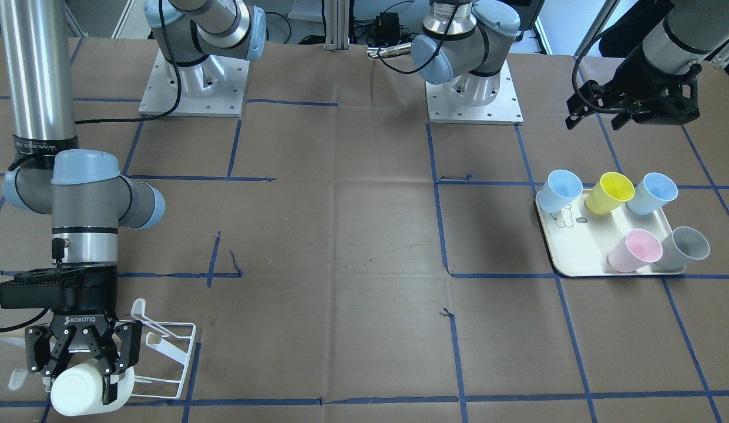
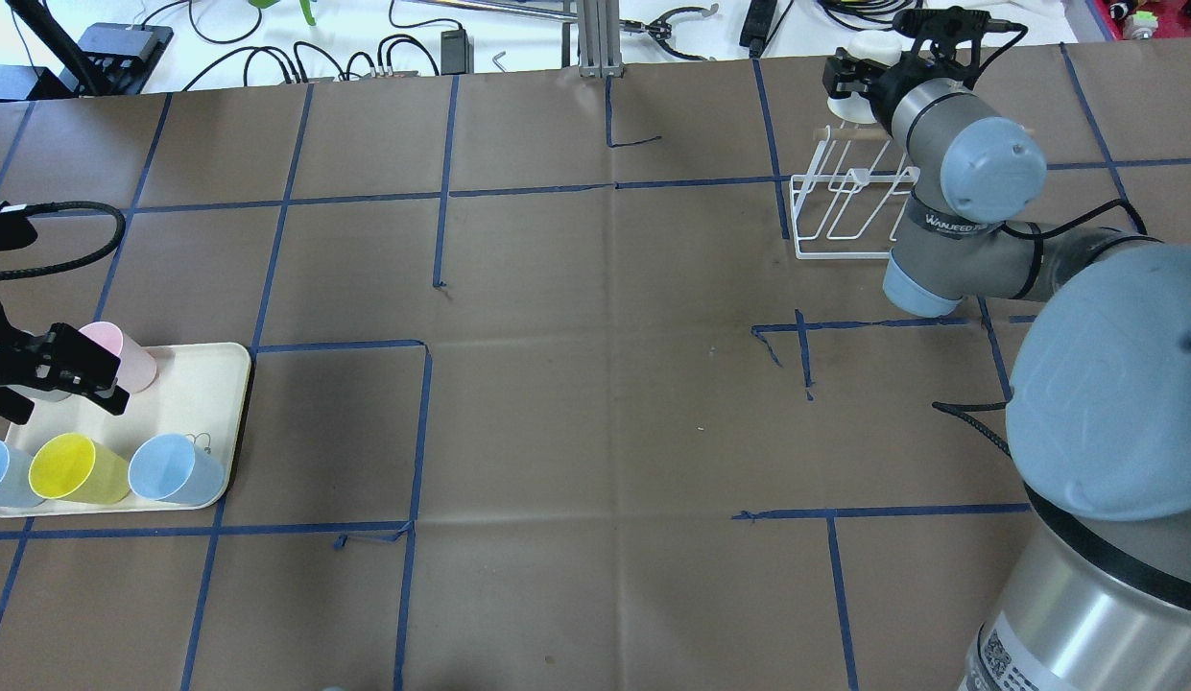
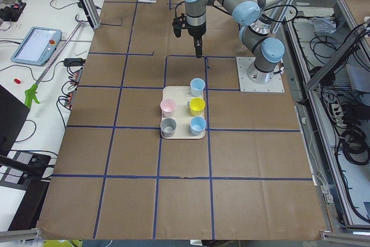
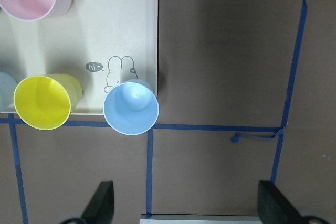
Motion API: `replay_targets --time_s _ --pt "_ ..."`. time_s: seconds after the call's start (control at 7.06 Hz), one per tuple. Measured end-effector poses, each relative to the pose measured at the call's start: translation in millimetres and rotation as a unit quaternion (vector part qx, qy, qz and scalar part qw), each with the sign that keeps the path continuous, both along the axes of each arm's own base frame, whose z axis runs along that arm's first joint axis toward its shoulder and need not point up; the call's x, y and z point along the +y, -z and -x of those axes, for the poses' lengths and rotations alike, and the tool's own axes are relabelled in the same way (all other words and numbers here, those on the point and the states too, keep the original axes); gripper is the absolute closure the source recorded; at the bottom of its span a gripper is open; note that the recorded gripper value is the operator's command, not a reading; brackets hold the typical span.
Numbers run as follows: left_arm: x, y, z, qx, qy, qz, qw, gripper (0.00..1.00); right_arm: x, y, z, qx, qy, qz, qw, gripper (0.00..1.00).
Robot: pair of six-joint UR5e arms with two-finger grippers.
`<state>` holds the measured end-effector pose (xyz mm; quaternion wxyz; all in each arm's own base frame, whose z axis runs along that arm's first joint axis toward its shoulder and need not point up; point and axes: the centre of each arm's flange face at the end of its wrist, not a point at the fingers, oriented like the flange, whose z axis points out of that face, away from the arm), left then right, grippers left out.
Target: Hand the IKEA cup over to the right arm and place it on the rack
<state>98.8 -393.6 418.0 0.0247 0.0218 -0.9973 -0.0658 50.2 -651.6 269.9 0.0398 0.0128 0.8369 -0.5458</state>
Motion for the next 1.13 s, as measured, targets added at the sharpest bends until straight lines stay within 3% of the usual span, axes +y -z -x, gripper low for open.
replay_targets --time_s 0.42,0.71,0.99,1.13 --pt "9.4 79.6 -1.5 -0.005 0.017 0.014 0.9997 0.07 -1.0 0.0 -0.8 -0.004 0.001 -0.002 1.0 0.0" --pt "14.8 135.4 1.6 -0.009 0.027 0.021 0.9994 0.07 1.7 -16.0 -9.2 -0.004 -0.008 0.021 0.9997 0.0" --pt "6.9 169.5 -4.4 -0.006 0.044 0.018 0.9988 0.08 13.5 -59.9 -24.1 -0.002 -0.021 0.048 0.9986 0.0" --pt "4.3 177.4 -6.9 -0.007 0.048 0.013 0.9987 0.2 22.7 -85.8 -29.6 -0.008 -0.022 0.055 0.9982 0.0"
